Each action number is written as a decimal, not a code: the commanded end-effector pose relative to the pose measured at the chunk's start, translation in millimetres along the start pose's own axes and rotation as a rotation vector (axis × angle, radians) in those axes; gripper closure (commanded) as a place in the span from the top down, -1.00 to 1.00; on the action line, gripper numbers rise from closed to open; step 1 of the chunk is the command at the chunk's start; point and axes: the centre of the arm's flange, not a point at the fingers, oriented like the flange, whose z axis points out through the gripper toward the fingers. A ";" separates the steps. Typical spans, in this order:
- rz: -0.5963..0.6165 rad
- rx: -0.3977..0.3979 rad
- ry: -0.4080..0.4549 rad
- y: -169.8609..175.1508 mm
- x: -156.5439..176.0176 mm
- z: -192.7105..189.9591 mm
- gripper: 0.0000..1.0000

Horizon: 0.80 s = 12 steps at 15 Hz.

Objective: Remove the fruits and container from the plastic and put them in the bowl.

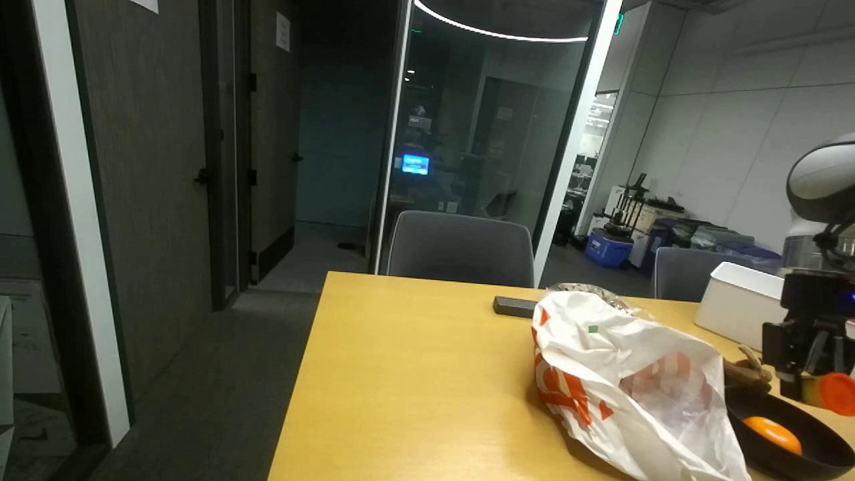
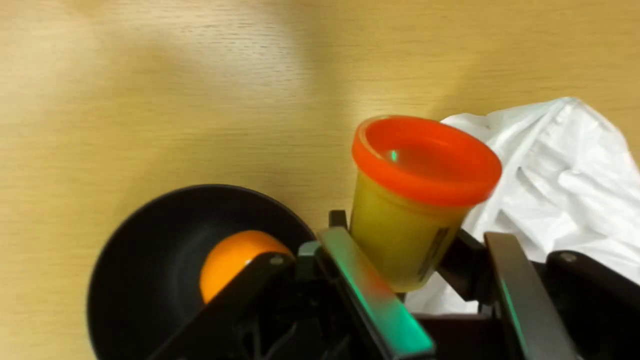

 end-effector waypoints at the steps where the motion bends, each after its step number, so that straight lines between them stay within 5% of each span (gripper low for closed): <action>1: 0.201 -0.037 0.013 36.5 14.6 15.7 -0.63; 10: 0.649 -0.135 0.187 72.9 80.7 74.9 -0.63; 11: 0.694 -0.143 0.203 73.7 82.5 75.2 0.37; 12: 0.727 -0.142 0.223 73.5 82.1 69.1 0.38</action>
